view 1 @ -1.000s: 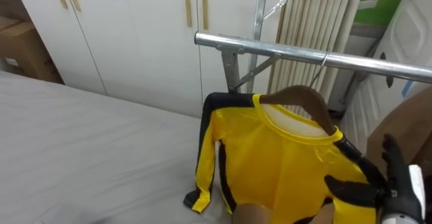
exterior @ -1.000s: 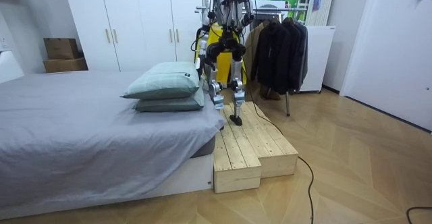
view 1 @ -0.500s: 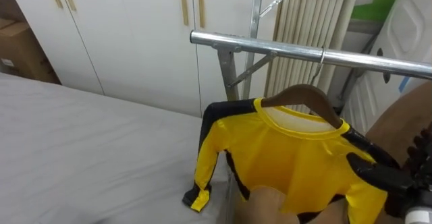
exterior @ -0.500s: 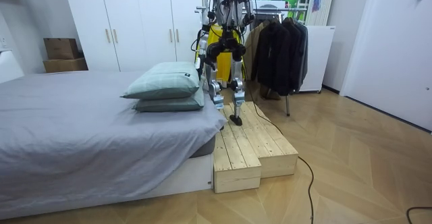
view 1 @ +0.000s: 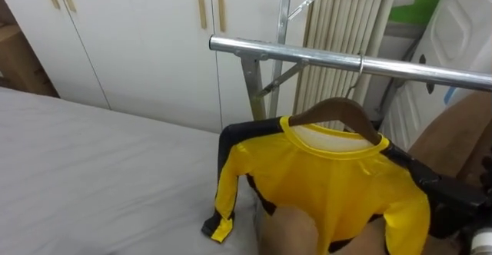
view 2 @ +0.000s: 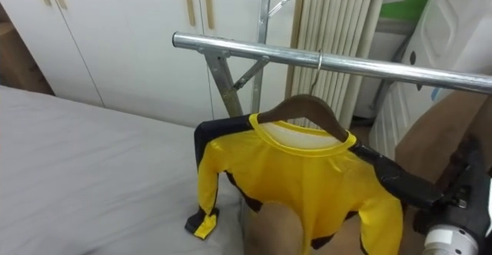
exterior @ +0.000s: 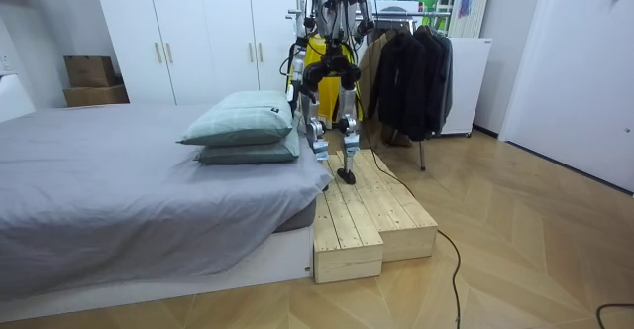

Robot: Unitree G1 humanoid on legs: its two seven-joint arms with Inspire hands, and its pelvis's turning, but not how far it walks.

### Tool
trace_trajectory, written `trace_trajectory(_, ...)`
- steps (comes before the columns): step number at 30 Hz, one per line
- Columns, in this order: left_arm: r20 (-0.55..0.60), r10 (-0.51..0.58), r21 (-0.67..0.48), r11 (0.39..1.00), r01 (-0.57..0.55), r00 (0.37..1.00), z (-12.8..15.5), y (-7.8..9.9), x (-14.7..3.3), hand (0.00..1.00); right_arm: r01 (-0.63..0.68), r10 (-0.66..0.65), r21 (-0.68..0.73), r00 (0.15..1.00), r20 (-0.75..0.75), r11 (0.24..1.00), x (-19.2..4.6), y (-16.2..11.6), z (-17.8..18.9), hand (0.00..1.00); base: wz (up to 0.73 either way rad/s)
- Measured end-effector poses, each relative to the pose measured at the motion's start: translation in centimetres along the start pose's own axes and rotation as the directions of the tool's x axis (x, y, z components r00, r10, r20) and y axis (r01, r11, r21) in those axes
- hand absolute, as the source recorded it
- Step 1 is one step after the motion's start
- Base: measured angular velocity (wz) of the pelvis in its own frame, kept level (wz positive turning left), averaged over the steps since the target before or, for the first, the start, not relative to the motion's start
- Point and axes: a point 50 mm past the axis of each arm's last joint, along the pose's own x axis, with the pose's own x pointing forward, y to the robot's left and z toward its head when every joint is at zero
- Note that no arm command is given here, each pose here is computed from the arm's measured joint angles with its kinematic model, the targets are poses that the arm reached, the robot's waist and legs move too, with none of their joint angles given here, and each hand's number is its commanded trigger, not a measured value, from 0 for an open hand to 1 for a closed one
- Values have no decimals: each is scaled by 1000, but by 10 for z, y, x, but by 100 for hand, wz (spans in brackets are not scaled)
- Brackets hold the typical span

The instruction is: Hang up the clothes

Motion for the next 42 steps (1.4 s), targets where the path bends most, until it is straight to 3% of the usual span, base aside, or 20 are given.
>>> trace_trajectory(6,6,-1,-20,1000,1,1000,3,0,0,0,78,-79,-15,996,-40,997,5,-18,-13,0,3)
trace_trajectory(14,14,-12,-104,994,14,1000,6,1,0,0,107,-113,-35,945,-308,994,-10,-47,-74,0,1)
trace_trajectory(16,29,-3,-162,987,8,1000,10,6,0,0,120,-129,-50,895,-428,992,-23,-57,-103,0,21)
trace_trajectory(20,52,0,-172,985,9,999,12,7,0,0,143,-150,-61,782,-606,988,-47,-74,-145,0,16)
trace_trajectory(25,66,-2,-177,984,14,998,17,6,-1,0,261,-194,-42,591,-783,964,-87,-95,-185,0,13)
trace_trajectory(33,76,-12,-184,983,26,997,18,2,-1,0,269,-172,-53,443,-880,962,-123,-108,-208,0,7)
trace_trajectory(42,70,-29,-222,974,44,997,15,-6,0,0,125,-155,-119,337,-928,985,-156,-111,-222,0,0)
